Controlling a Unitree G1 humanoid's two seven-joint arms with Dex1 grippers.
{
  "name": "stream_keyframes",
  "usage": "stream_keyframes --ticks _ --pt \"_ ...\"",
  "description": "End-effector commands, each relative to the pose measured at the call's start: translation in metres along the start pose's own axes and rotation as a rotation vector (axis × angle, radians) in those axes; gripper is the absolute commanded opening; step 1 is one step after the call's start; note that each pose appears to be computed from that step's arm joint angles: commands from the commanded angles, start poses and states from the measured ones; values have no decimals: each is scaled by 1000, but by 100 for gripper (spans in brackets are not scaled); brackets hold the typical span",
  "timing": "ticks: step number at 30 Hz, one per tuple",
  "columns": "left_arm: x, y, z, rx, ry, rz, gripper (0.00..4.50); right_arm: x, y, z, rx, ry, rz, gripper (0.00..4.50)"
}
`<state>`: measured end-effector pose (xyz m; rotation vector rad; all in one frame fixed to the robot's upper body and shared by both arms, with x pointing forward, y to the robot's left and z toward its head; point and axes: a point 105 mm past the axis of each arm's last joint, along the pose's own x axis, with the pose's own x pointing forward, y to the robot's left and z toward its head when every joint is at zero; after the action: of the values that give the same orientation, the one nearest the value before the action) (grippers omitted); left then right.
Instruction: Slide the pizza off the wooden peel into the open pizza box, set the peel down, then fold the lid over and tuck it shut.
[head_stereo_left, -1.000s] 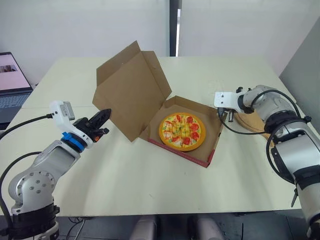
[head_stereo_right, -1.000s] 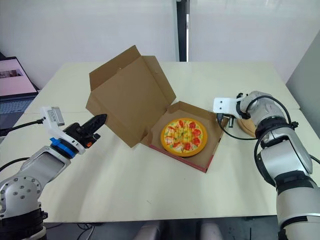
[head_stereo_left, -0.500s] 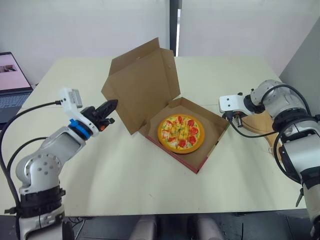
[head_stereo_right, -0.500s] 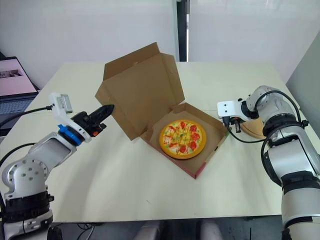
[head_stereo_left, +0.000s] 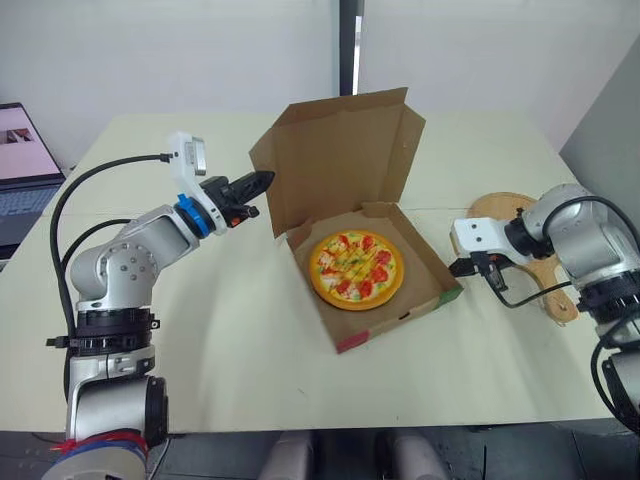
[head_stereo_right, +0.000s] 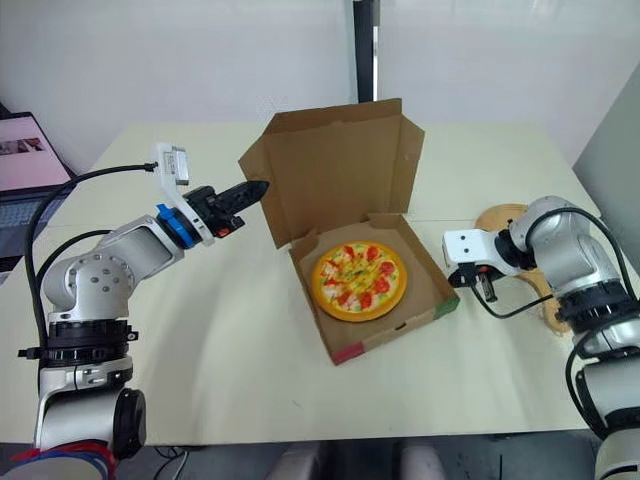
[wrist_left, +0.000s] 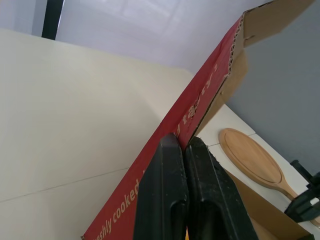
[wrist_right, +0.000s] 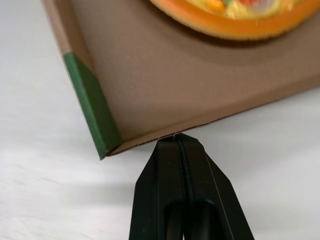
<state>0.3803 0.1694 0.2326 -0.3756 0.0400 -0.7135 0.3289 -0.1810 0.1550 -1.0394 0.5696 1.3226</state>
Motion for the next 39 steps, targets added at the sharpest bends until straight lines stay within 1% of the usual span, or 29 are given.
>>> stream_keyframes --ticks 1,6,10,14,19,23,27,32,35,37,39 --pt "8 -7 4 22 6 -54 0 -11 19 23 -13 -71 27 3" --pt "16 -9 4 17 19 -95 0 -8 45 36 32 -122 60 3" --pt "23 -12 7 10 27 -131 0 -6 60 43 61 -152 76 3" --pt "26 -12 8 14 35 -154 0 -5 65 47 89 -176 59 3" --pt "28 -13 11 29 35 -176 0 -15 58 49 126 -208 -13 3" --pt "31 -21 21 33 13 -214 0 -21 49 48 177 -235 -97 3" --pt "27 -29 29 37 18 -254 0 -20 41 39 246 -264 -212 3" --pt "23 -30 28 37 27 -254 0 -22 33 28 327 -287 -317 3" --pt "23 -34 27 28 22 -263 0 -29 23 22 350 -308 -400 3" --pt "22 -39 27 19 22 -283 0 -37 14 21 388 -347 -475 3" --pt "20 -42 27 14 24 -294 0 -47 2 18 438 -398 -577 39"
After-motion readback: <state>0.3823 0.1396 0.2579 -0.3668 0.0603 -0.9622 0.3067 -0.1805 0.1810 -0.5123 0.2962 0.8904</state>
